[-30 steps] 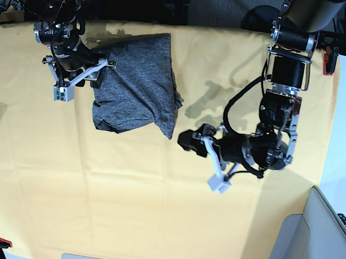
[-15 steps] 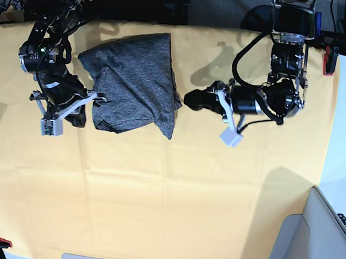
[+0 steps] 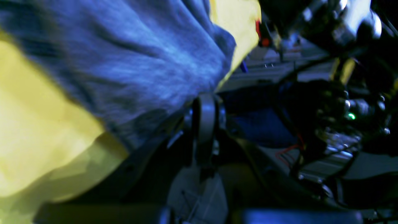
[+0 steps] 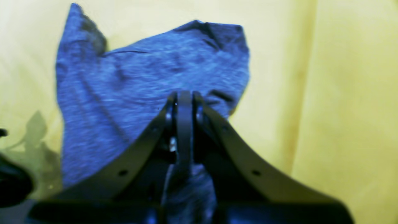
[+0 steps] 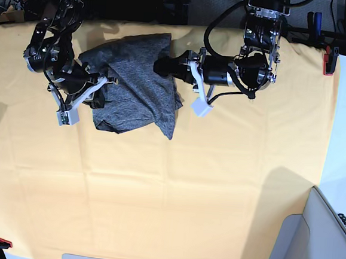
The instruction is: Fold the T-shirt properly
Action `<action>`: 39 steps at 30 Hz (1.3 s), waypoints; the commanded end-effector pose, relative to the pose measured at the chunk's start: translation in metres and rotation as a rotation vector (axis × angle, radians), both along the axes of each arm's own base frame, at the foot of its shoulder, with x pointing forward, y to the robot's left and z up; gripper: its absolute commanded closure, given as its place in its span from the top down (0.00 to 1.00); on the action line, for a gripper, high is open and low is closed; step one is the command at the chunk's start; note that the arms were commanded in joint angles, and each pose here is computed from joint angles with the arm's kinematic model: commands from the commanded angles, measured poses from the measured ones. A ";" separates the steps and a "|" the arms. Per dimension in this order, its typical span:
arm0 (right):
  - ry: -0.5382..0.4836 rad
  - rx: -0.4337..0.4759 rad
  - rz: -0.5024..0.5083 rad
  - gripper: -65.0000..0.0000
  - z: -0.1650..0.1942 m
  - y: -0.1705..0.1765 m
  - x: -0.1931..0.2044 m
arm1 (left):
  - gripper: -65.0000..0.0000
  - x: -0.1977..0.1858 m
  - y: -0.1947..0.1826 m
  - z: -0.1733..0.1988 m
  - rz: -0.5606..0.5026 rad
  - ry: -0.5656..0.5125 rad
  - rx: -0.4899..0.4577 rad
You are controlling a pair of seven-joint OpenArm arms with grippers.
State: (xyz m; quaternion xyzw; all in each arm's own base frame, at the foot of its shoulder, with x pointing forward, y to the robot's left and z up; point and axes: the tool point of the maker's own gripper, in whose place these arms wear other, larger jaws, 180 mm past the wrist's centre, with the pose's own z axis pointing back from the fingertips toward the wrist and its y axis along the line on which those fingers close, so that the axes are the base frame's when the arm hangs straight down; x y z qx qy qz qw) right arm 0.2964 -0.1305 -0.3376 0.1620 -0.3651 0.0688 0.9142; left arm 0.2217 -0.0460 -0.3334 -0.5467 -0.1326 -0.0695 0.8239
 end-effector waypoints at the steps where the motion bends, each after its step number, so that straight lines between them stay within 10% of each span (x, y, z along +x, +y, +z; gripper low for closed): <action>1: -0.038 0.011 -0.003 0.02 0.008 0.000 0.013 | 0.02 0.006 0.000 0.012 -0.002 -0.030 -0.025; 25: -0.060 -0.174 -0.102 0.02 0.020 -0.024 0.072 | 0.02 -0.032 0.055 -0.085 -0.018 0.144 0.350; 33: -0.226 -0.186 -0.191 0.02 0.073 -0.041 0.038 | 0.02 0.023 0.091 -0.030 0.053 -0.158 0.436; 39: -0.165 0.090 -0.153 0.02 0.047 -0.026 -0.013 | 0.02 0.052 0.087 0.002 0.111 -0.296 0.405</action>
